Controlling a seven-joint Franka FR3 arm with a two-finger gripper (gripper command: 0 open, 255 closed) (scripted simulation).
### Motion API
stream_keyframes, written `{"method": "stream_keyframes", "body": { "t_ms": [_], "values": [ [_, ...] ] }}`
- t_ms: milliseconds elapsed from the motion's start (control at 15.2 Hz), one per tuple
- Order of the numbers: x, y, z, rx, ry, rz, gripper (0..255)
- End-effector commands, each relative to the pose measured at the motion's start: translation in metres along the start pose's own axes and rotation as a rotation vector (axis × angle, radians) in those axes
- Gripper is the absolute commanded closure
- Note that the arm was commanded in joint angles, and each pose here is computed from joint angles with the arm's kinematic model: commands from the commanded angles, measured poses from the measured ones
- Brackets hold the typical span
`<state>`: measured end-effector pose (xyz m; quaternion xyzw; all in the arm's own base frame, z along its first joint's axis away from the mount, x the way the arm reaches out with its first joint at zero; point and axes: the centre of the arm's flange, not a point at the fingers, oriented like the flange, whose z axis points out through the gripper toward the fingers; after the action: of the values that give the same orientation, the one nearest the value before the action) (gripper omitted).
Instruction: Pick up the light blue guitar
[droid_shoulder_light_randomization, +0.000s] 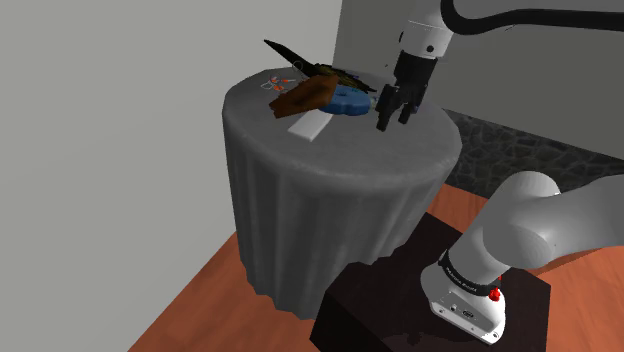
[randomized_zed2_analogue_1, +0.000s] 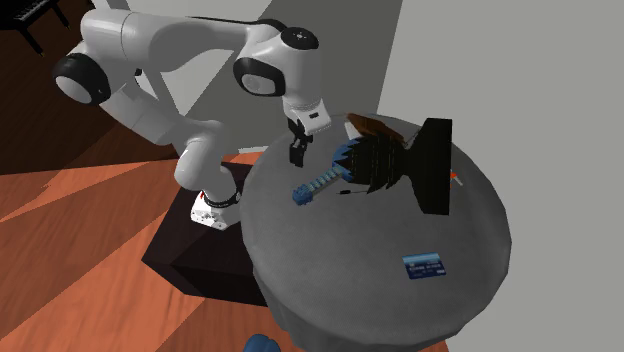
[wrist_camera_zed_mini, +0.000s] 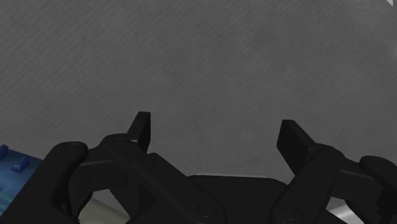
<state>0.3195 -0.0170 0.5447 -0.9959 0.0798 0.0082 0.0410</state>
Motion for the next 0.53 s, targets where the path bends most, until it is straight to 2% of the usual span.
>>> {"method": "stream_keyframes", "body": {
  "t_ms": [0,462],
  "values": [
    [0.0,0.0,0.0,0.0,0.0,0.0,0],
    [0.059,0.041,-0.036,-0.064,0.041,-0.685,0]
  ]
}}
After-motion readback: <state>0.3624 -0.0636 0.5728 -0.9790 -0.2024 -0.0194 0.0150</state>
